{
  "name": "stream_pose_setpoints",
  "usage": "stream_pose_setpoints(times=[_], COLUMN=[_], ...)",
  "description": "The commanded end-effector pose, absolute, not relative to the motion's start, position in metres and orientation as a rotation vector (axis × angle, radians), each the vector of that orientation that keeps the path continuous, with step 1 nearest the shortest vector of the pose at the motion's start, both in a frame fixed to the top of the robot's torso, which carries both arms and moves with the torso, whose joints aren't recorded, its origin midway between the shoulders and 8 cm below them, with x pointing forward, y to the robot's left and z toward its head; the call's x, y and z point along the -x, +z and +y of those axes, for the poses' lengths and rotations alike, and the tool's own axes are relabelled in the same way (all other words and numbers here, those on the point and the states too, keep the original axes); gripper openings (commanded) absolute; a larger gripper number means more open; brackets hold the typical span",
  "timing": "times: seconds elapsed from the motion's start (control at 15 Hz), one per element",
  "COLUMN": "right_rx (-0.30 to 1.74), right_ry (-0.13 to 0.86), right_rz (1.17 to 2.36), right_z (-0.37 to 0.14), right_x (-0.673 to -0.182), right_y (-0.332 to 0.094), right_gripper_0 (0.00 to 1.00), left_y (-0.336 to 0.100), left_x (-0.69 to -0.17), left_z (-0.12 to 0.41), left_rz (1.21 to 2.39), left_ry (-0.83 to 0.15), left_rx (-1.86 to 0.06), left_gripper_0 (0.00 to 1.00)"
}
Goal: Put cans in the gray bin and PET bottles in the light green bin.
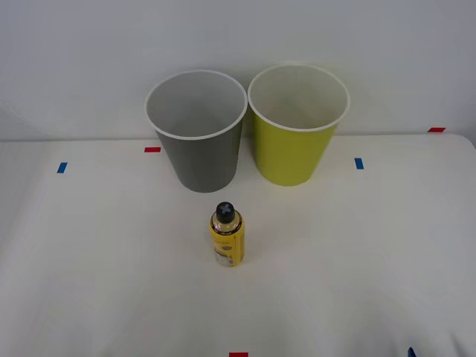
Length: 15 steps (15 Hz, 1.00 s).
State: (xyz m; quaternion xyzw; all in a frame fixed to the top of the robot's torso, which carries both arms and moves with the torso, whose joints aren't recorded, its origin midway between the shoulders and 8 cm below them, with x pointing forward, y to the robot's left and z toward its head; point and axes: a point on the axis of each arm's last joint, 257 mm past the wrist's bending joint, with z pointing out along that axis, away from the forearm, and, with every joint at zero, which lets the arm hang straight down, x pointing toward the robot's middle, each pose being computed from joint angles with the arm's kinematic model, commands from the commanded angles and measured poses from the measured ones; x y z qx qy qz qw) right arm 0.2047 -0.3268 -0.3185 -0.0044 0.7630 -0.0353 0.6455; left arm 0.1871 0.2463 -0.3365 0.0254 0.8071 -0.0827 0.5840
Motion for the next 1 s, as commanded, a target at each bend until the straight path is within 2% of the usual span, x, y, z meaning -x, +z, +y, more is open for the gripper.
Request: stream_pose_setpoints(times=[0.07,0.13,0.27,0.47,0.8,1.0], right_rx=[0.010,0.010,0.010,0.010,0.010,0.010], right_ry=[-0.080,-0.080,-0.080,-0.080,-0.080,-0.080], right_rz=[1.736,1.736,1.736,1.736,1.736,1.736], right_z=[-0.327,-0.327,-0.327,-0.327,-0.327,-0.327], right_x=[-0.205,-0.205,-0.205,-0.205,-0.205,-0.205], right_y=[-0.318,-0.318,-0.318,-0.318,-0.318,-0.318], right_gripper_0=[1.00,1.00,1.00,1.00,1.00,1.00], left_y=[-0.349,-0.349,-0.329,-0.303,-0.283,-0.287], left_x=[-0.185,-0.185,-0.192,-0.214,-0.252,-0.272], left_z=[0.244,0.245,0.253,0.250,0.198,0.173], left_rz=[1.911,1.906,1.824,1.717,1.587,1.588], left_ry=[-0.199,-0.199,-0.200,-0.212,-0.329,-0.353], left_rx=[-0.065,-0.068,-0.094,-0.220,-0.437,-0.469], left_gripper_0=[1.00,1.00,1.00,1.00,1.00,1.00])
